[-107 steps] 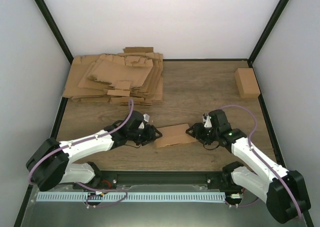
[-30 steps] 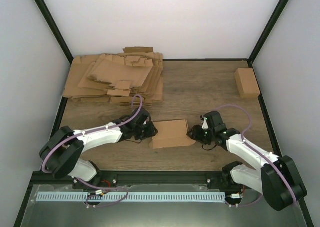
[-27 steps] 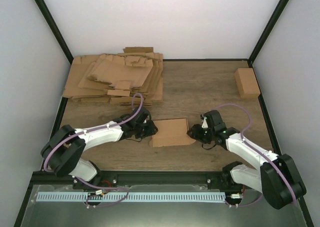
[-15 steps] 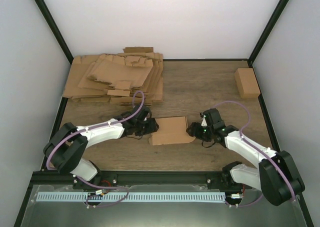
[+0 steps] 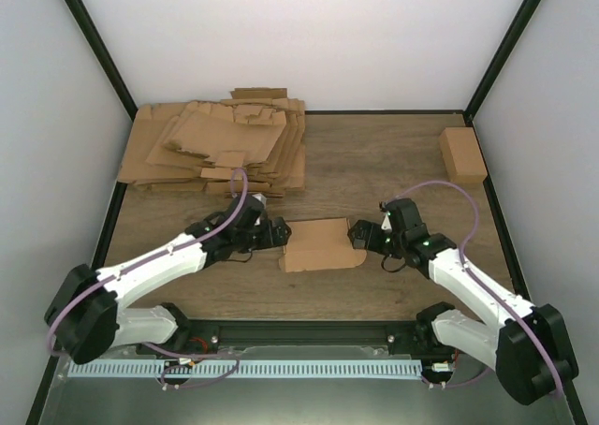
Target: Fold the paper box
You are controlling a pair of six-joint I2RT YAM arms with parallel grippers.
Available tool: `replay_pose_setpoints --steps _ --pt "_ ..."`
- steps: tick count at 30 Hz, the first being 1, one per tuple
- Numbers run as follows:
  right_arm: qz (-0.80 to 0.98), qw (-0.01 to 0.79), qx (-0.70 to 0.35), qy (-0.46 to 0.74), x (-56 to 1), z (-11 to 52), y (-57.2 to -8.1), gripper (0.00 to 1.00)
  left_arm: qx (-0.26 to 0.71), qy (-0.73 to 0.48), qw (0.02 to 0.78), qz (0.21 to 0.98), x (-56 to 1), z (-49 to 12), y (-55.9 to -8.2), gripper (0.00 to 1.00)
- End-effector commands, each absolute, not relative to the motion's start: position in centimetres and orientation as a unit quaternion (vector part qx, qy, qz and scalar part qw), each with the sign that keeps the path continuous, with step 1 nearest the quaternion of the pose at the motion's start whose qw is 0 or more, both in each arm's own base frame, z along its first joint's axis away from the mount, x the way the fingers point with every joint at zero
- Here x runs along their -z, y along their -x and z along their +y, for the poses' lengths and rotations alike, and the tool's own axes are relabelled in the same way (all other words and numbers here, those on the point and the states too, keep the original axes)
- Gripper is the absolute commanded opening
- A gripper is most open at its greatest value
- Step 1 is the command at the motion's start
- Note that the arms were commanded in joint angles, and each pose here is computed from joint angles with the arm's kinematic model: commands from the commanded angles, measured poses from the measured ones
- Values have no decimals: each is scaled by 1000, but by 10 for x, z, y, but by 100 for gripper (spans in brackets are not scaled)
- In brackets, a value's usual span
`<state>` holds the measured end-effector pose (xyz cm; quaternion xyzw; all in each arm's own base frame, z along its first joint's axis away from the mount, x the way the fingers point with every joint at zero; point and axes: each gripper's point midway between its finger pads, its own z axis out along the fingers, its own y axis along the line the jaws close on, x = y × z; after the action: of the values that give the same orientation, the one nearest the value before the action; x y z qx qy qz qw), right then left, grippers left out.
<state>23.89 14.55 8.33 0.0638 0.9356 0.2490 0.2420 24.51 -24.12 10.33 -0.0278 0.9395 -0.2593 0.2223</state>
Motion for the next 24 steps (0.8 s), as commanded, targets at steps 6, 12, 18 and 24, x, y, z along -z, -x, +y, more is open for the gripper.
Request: replay_pose_setpoints --steps 6,12,18,24 --pt "919 294 -260 -40 -122 149 -250 100 292 -5 277 915 -150 -228 -232 100" --pt "901 331 -281 11 -146 157 -251 100 329 -84 274 899 -157 -242 -210 100" --pt "891 341 -291 68 -163 172 -261 100 302 -136 281 901 -142 -256 -188 88" --pt "876 333 -319 140 -171 201 -276 98 223 -162 311 910 -119 -257 -180 82"
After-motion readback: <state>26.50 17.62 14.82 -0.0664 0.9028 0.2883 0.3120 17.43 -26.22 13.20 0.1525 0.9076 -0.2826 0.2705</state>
